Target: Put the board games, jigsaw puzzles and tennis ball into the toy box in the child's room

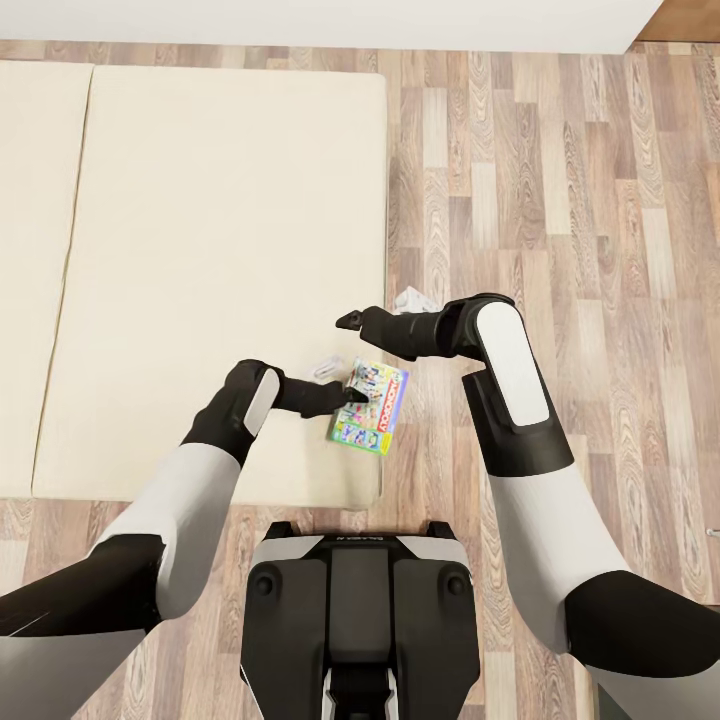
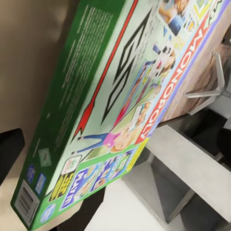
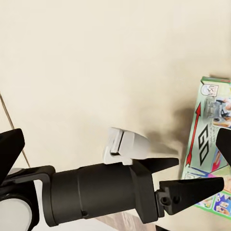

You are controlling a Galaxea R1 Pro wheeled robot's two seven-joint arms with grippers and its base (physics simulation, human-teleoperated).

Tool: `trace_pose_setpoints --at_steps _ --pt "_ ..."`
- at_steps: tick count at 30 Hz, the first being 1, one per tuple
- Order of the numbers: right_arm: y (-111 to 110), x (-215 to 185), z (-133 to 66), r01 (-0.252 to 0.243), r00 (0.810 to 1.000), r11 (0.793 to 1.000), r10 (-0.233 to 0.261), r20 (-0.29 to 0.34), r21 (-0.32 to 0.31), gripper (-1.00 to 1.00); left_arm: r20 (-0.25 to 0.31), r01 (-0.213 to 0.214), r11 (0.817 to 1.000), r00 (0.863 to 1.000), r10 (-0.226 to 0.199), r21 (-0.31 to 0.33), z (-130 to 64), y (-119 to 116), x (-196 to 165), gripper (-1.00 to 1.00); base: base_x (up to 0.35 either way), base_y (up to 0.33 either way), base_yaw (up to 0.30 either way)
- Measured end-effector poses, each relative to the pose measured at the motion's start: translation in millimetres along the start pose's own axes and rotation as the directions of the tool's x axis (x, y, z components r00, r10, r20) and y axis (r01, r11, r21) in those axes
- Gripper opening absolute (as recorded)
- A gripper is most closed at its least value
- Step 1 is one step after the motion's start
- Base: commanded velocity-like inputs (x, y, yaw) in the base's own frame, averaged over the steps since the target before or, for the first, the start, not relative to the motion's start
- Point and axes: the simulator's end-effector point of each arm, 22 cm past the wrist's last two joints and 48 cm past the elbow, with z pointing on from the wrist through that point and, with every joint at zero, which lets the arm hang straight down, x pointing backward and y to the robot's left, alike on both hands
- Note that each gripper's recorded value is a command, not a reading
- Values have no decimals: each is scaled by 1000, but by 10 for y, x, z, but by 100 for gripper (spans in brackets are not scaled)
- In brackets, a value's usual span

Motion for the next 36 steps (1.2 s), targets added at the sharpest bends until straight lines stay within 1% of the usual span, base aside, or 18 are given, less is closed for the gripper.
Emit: trace_pose_setpoints --at_steps 16,23,26,36 --pt "1 -1 -1 0 1000 1000 0 0 0 100 6 -12 999 1000 12 -34 -5 77 -16 100 0 0 0" --pt "1 -1 -1 0 1000 1000 0 0 0 100 7 -12 994 1000 12 -105 -19 238 -21 100 0 0 0" --pt "1 -1 -1 0 1000 1000 0 0 0 100 9 -8 992 1000 9 -126 -28 290 -26 100 0 0 0" --pt "0 -1 0 -1 1000 1000 1 0 0 100 20 -6 990 1000 9 -143 -64 338 -66 100 0 0 0"
